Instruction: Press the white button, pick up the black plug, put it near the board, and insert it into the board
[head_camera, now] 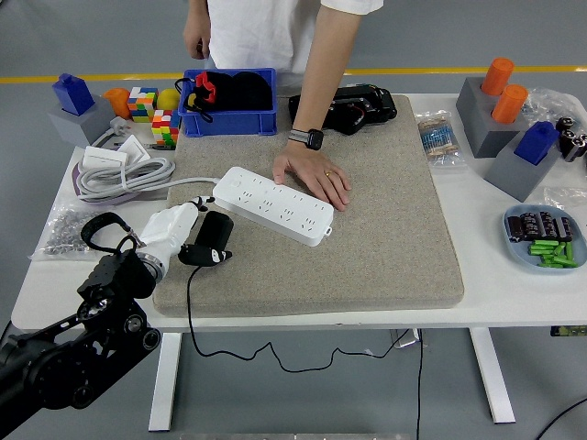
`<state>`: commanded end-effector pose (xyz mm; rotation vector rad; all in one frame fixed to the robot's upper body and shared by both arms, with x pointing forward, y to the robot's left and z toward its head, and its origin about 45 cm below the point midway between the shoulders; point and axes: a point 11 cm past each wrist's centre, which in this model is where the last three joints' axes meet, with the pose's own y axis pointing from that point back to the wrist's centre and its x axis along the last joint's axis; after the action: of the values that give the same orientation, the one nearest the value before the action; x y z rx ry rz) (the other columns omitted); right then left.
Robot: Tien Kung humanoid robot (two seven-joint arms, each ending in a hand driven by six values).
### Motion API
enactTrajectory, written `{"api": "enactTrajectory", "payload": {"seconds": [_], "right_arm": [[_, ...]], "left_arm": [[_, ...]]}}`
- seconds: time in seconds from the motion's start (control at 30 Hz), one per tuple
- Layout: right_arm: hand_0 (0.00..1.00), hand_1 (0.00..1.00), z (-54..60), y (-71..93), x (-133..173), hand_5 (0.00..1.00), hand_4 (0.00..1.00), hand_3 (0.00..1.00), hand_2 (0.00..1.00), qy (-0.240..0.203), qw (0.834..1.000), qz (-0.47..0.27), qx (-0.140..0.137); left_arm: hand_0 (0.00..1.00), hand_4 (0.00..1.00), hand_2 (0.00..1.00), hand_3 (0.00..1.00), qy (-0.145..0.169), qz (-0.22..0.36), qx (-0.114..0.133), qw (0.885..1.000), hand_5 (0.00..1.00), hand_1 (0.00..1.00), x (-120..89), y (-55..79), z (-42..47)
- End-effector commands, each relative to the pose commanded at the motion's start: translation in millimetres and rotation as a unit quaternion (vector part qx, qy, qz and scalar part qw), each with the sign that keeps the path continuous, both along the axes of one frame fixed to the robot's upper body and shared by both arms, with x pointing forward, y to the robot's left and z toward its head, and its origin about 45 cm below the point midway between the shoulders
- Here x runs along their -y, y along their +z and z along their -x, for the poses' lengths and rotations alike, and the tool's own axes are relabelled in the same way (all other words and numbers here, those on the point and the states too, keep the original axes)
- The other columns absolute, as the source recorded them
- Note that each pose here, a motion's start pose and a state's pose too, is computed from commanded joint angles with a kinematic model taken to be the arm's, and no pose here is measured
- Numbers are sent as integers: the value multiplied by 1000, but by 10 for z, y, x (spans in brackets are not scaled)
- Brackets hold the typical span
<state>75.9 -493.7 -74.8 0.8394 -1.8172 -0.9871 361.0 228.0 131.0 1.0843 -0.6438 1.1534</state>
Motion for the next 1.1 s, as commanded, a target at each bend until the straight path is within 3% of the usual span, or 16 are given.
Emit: {"api": "enactTrajectory", "payload": {"seconds": [0.1, 0.13, 0.3, 0.33, 0.5, 0.53, 0.7, 0.73, 0.9, 0.93, 1.1], "right_arm": [[642, 577, -6, -2, -6, 321, 644, 543, 600, -1, 1000, -1, 1], [641, 578, -8, -2, -7, 321, 643, 542, 602, -1, 1000, -1, 1], [641, 578, -17, -2, -11, 321, 643, 542, 602, -1, 1000, -1, 2], [641, 579, -19, -2, -11, 321, 643, 541, 602, -1, 1000, -1, 3], [641, 579, -20, -1, -10, 321, 643, 541, 602, -1, 1000, -1, 3], [641, 579, -18, -1, -10, 321, 642, 542, 602, -1, 1000, -1, 3], [641, 579, -17, 1, -6, 321, 642, 542, 602, 0, 1000, 0, 3], [642, 578, -20, 1, -6, 321, 642, 541, 602, 0, 1000, 0, 3], [642, 578, -34, 3, -8, 321, 642, 541, 602, 0, 1000, 0, 5], [641, 578, -35, 3, -8, 320, 641, 540, 602, 0, 1000, 0, 5], [641, 578, -39, 7, -3, 320, 641, 540, 602, 0, 1000, 1, 6]], "left_arm": [[641, 953, 802, 876, 0, 1, 3, 1000, 280, 763, 4, 4, -4], [438, 936, 717, 818, 0, 2, 4, 1000, 259, 672, 5, 5, -5], [438, 936, 717, 818, 0, -4, 5, 1000, 259, 672, 8, 1, -11], [369, 831, 656, 720, 0, -5, 5, 1000, 142, 609, 6, -2, -11], [369, 831, 656, 720, 3, -14, 3, 1000, 142, 609, -11, -16, -7], [258, 685, 553, 607, 3, -17, 1, 1000, 2, 506, -16, -22, -7], [258, 685, 553, 607, 2, -21, 10, 1000, 2, 506, -22, -9, -16], [196, 607, 453, 593, 1, -20, 13, 1000, 2, 405, -19, -3, -21], [196, 607, 453, 593, -6, -21, 28, 999, 2, 405, -2, 22, -36], [173, 533, 411, 585, -8, -20, 30, 999, 2, 320, 1, 24, -38], [173, 533, 411, 585, -14, -19, 36, 999, 2, 320, 8, 23, -39]]}}
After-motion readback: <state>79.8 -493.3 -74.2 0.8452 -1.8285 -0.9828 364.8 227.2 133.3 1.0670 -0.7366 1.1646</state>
